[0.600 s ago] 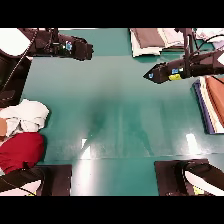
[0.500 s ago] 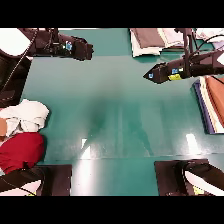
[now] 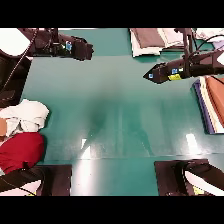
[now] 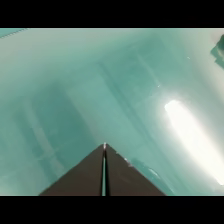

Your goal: Fold the shirts.

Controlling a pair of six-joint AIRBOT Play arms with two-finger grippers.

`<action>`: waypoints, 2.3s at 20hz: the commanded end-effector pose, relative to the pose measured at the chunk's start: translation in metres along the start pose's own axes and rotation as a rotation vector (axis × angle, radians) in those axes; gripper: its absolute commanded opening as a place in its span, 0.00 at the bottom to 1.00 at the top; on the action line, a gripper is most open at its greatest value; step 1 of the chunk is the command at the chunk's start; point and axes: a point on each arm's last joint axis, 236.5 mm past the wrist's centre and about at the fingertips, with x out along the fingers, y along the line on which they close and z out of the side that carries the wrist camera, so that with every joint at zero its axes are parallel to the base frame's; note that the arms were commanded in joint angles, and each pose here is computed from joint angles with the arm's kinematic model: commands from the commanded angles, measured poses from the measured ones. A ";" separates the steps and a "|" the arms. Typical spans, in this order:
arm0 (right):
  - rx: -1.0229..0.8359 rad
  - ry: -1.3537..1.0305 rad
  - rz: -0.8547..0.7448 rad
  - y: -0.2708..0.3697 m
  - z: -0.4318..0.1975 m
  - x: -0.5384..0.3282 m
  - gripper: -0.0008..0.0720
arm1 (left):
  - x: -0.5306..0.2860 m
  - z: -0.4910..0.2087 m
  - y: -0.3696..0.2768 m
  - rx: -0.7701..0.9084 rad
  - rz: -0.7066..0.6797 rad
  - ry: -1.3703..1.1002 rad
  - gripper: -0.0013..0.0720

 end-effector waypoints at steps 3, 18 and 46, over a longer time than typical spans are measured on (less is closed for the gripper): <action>0.000 0.001 0.001 0.000 0.000 0.000 0.04 | -0.015 -0.006 0.032 0.046 0.098 0.048 0.05; 0.000 0.000 0.000 0.000 0.000 0.000 0.04 | -0.158 -0.330 0.302 -0.493 0.758 0.544 0.92; -0.199 -0.570 -0.175 0.033 0.152 -0.210 0.04 | -0.179 0.039 -0.009 0.238 0.184 -0.260 0.05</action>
